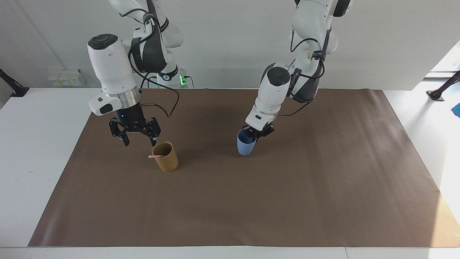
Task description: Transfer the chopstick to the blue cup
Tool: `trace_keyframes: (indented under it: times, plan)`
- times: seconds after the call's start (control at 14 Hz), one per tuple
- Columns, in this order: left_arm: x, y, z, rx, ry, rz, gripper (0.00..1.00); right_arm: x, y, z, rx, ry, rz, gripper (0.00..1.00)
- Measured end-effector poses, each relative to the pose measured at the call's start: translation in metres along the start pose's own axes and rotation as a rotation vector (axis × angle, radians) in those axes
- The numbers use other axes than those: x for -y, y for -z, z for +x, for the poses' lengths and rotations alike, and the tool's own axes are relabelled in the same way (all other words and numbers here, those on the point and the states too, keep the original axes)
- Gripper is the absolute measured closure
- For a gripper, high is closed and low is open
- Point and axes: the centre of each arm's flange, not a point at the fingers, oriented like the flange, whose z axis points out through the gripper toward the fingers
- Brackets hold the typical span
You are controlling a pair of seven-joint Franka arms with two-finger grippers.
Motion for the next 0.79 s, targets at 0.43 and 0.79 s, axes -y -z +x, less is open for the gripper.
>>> trace_keyframes:
  times: [0.43, 0.79]
  plan:
    - [-0.017, -0.015, -0.011, 0.009, -0.028, -0.008, 0.77, 0.013, -0.019, -0.015, 0.008, 0.024, 0.006, 0.21]
    - [-0.008, 0.011, 0.002, -0.028, -0.016, -0.006, 0.20, 0.014, -0.026, -0.013, -0.082, 0.137, 0.017, 0.37]
